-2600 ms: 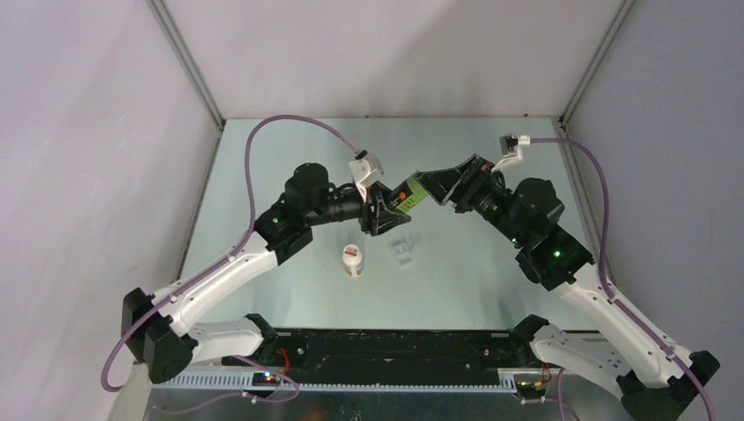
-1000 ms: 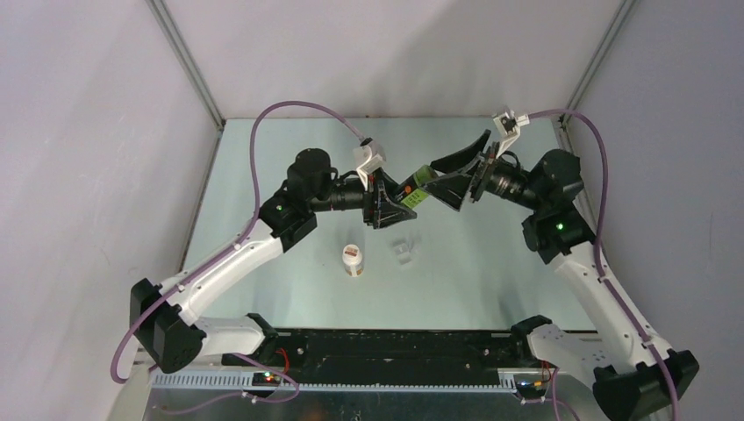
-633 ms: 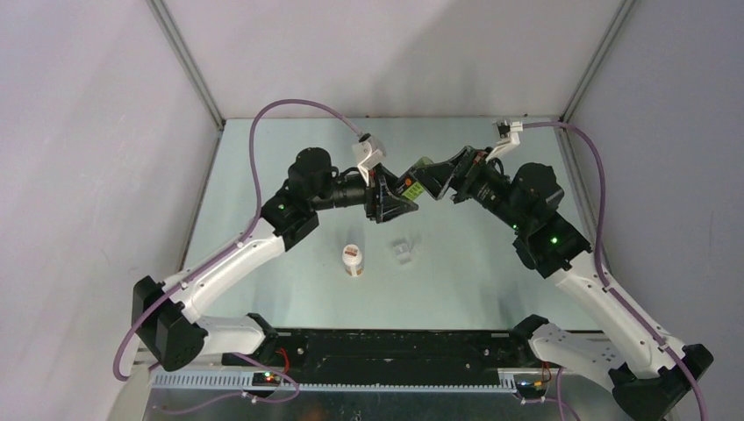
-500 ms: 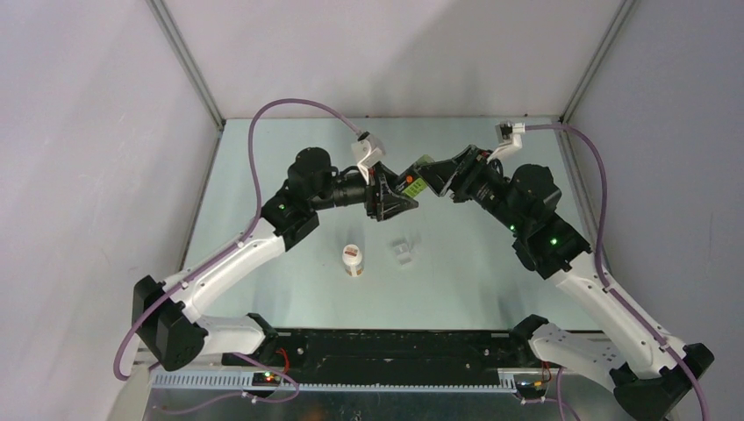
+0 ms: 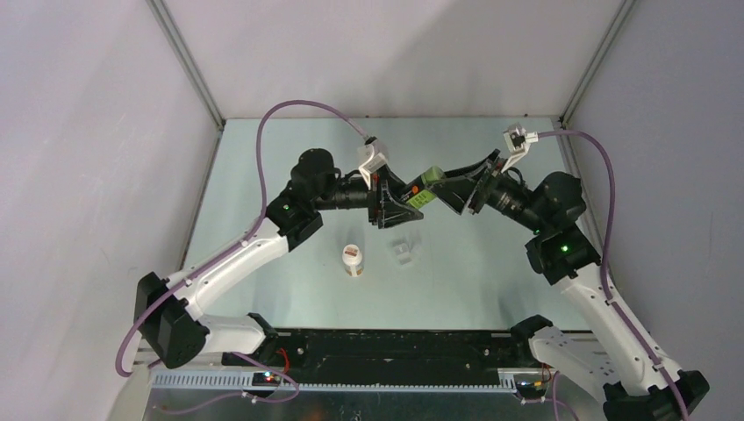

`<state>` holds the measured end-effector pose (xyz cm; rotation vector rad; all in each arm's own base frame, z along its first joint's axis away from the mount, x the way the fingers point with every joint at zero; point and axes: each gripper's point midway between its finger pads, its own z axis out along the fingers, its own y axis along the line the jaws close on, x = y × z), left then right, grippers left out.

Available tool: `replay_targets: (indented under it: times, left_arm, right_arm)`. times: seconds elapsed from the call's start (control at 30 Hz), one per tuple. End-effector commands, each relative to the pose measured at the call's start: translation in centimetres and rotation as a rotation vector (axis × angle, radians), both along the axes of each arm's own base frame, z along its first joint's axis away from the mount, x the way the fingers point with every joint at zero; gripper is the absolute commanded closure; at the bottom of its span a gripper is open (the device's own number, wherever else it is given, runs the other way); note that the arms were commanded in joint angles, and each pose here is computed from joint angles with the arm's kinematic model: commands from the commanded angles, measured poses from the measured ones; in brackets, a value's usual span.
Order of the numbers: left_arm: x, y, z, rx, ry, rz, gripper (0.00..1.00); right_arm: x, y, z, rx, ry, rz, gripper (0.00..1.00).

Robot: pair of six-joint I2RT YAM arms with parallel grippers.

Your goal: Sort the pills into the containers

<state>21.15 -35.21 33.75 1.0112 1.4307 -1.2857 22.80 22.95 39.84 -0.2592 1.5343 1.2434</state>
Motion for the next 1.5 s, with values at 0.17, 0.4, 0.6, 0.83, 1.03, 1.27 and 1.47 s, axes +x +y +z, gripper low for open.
replay_targets:
  times: [0.17, 0.4, 0.6, 0.83, 1.03, 1.27, 1.47]
  left_arm:
    - [-1.7, 0.6, 0.6, -0.029, -0.012, -0.081, 1.00]
    - [-1.0, 0.3, 0.5, -0.027, -0.021, -0.068, 1.00]
    - [0.0, 0.2, 0.3, -0.034, -0.011, -0.009, 1.00]
    - [0.5, 0.5, 0.7, -0.057, -0.016, 0.035, 1.00]
    - [0.2, 0.5, 0.5, -0.049, -0.003, 0.025, 1.00]
    - [-2.2, 0.8, -0.5, -0.015, 0.022, -0.097, 1.00]
    - [-5.1, 1.3, -1.2, 0.008, 0.035, -0.255, 1.00]
  right_arm:
    - [-3.4, -0.1, 1.2, -0.125, -0.327, 0.238, 0.14]
    - [1.4, -0.4, 0.6, 0.030, 0.016, -0.152, 0.01]
    - [1.9, -0.5, -1.5, 0.117, 0.253, -0.254, 0.11]
    - [1.7, -1.2, -1.5, 0.189, 0.325, -0.294, 0.48]
    - [0.4, -0.8, -0.4, 0.139, 0.206, -0.203, 0.86]
    - [-4.1, 0.2, 0.3, -0.063, -0.144, 0.195, 0.99]
    - [-8.9, 0.5, -0.4, -0.162, -0.393, 0.535, 1.00]
